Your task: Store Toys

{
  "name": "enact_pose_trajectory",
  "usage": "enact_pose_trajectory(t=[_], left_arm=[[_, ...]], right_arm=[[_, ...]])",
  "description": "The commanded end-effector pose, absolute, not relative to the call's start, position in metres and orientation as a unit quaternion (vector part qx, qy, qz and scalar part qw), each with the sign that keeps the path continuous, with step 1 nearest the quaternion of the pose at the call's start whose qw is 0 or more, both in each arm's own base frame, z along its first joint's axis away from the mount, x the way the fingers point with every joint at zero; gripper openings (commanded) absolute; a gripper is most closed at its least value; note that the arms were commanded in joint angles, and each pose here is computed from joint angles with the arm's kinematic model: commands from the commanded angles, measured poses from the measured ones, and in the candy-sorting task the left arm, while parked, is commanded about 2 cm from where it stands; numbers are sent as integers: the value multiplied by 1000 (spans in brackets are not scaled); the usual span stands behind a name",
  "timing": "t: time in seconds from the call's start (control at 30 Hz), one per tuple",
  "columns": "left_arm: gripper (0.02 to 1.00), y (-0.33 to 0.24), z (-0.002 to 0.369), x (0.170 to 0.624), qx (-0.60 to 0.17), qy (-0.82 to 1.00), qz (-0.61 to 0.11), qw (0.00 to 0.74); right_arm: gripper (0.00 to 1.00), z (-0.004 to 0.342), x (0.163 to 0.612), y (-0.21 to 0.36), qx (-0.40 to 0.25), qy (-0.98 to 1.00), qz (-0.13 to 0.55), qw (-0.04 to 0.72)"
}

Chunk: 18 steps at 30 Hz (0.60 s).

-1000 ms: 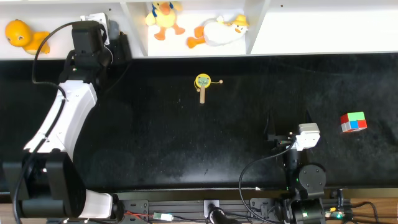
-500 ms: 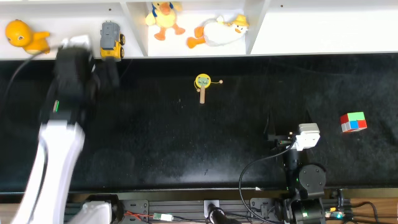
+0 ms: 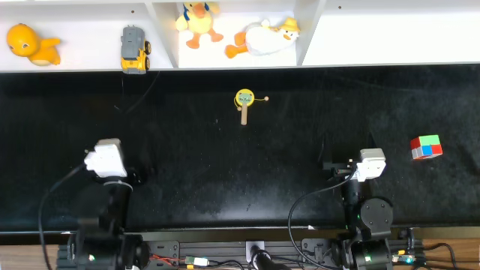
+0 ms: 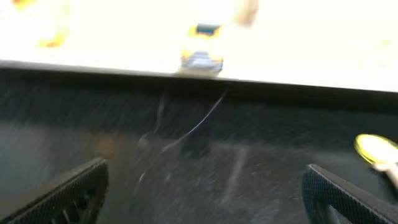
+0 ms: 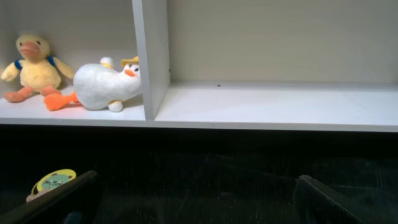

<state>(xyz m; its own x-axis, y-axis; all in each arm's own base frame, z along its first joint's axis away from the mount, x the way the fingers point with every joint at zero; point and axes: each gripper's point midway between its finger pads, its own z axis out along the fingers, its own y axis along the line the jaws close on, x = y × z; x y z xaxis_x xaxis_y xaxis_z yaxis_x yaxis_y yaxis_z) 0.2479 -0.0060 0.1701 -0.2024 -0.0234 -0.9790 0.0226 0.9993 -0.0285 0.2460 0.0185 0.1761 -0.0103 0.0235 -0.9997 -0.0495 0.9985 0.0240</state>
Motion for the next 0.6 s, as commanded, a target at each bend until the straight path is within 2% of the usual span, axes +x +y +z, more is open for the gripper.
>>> enact_pose_trajectory(t=[0.03, 0.13, 0.3, 0.53, 0.6], left_arm=[[998, -39, 188, 240, 167, 710, 2, 684], [998, -37, 188, 239, 163, 696, 8, 700], [998, -33, 160, 243, 123, 718, -17, 685], [998, -26, 158, 244, 59, 729, -45, 680], [998, -30, 158, 244, 64, 729, -54, 680]], right_arm=[[996, 171, 247, 21, -14, 713, 30, 700], [996, 171, 247, 21, -14, 713, 30, 700], [996, 171, 247, 21, -14, 713, 30, 700], [993, 171, 247, 21, -14, 713, 30, 700], [993, 171, 247, 21, -14, 713, 30, 700]])
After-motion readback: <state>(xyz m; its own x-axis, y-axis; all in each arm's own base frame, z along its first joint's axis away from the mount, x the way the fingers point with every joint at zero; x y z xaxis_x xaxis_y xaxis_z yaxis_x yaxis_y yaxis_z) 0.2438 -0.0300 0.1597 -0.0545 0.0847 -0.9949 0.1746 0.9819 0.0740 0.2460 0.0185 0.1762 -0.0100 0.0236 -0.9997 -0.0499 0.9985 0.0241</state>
